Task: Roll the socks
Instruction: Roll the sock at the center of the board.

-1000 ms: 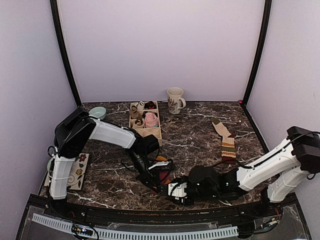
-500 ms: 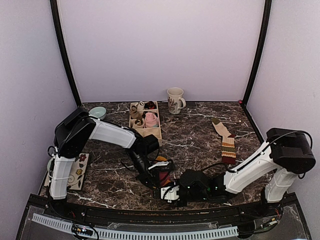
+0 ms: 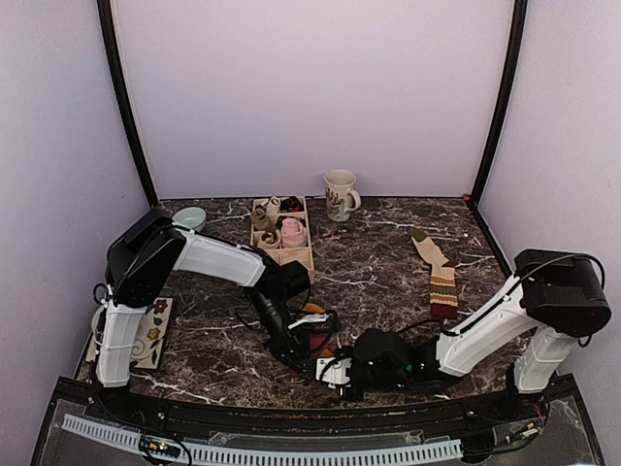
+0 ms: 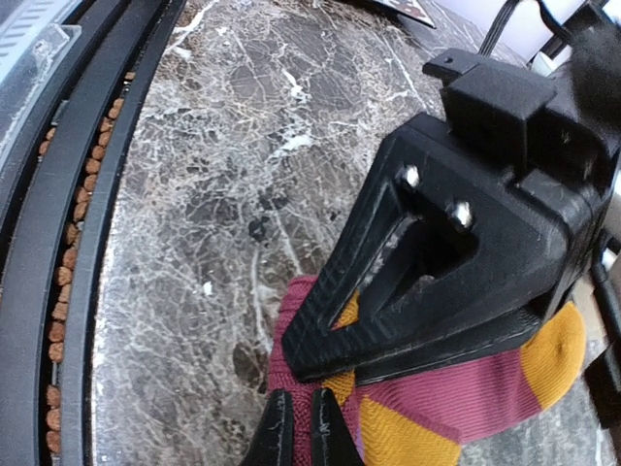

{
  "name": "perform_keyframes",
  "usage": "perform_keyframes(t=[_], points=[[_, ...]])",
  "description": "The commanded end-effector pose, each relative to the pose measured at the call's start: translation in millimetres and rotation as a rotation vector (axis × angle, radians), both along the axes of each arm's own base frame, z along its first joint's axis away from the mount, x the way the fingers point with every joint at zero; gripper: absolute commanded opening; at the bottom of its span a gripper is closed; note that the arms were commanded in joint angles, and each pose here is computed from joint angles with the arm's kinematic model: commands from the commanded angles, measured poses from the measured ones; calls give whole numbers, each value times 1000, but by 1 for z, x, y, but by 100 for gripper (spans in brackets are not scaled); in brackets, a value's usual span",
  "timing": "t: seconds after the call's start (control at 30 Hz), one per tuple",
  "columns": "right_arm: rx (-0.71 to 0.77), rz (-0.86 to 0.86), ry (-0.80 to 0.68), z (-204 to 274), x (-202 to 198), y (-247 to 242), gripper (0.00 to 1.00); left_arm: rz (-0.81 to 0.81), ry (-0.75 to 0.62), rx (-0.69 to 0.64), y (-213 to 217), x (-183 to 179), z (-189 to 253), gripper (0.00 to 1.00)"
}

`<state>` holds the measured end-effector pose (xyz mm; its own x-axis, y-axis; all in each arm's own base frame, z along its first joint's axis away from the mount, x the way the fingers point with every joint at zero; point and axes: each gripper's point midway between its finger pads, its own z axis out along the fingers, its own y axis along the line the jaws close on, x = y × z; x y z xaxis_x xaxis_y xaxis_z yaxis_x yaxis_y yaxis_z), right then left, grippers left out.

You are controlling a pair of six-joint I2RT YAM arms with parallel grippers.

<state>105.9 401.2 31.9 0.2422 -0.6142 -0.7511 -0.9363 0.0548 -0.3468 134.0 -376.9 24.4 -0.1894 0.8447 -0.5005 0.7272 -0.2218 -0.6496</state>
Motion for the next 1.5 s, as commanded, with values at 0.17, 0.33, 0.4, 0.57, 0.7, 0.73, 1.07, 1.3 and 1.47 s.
perform_keyframes(t=[0.17,0.33,0.4,0.57,0.7,0.73,1.07,1.3,1.47], points=[[-107,-107,256,-56,-5,-35,0,61,-227,172,37,29,-16,58],[-59,-183,511,-63,-2,-39,0,137,-389,172,58,49,-10,59],[-28,-216,599,-65,-1,-41,0,152,-438,170,66,53,-8,59],[-11,-270,823,-71,-6,-44,0,174,-544,128,74,59,8,58],[-9,-333,967,-76,-6,-51,0,171,-564,76,72,56,17,57],[-14,-359,1004,-78,-5,-54,0,168,-560,62,70,55,19,57],[-102,-509,1301,-93,-9,-65,0,36,-627,-57,24,23,24,52],[-121,-570,1389,-99,-8,-64,0,6,-717,-92,12,20,19,50],[-119,-597,1434,-100,-5,-63,0,-6,-781,-107,8,25,19,49]])
